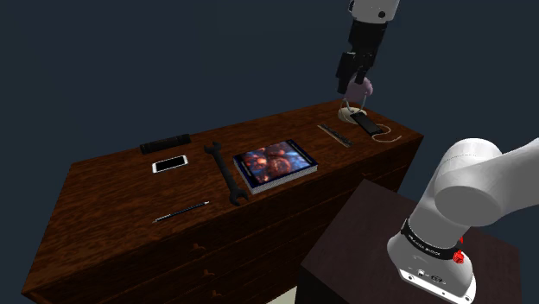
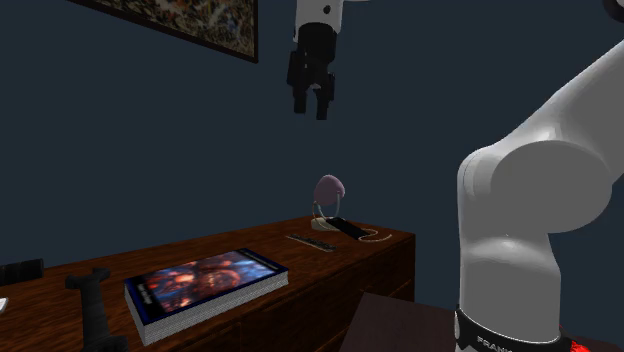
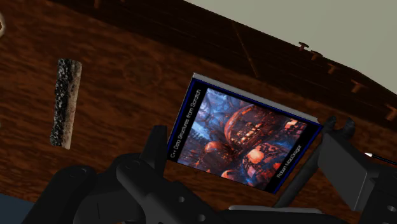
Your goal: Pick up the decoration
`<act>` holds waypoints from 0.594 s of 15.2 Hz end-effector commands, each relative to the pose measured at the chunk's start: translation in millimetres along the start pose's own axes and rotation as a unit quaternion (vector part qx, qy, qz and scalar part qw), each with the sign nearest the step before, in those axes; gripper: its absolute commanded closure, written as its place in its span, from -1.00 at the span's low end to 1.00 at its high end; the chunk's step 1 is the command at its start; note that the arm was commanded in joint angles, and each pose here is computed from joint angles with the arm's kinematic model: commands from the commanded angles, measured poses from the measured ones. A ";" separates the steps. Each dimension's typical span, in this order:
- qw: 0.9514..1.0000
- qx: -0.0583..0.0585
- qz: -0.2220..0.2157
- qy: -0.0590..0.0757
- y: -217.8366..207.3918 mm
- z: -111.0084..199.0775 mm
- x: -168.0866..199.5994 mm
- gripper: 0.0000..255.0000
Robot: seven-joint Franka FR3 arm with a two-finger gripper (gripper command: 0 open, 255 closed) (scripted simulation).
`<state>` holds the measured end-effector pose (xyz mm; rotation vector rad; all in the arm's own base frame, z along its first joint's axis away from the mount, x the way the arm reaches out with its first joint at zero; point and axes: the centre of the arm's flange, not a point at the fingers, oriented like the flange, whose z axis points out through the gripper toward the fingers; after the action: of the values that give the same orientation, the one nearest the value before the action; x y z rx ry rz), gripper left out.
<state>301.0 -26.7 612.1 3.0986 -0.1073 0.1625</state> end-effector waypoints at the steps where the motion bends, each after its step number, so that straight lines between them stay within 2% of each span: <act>1: 1.000 0.000 0.000 0.000 0.0 0.0 0.0 -1.00; 9: 1.000 0.002 0.024 -0.005 66.0 73.7 39.6 -1.00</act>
<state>338.3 -87.3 550.7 3.1027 -0.1727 0.1473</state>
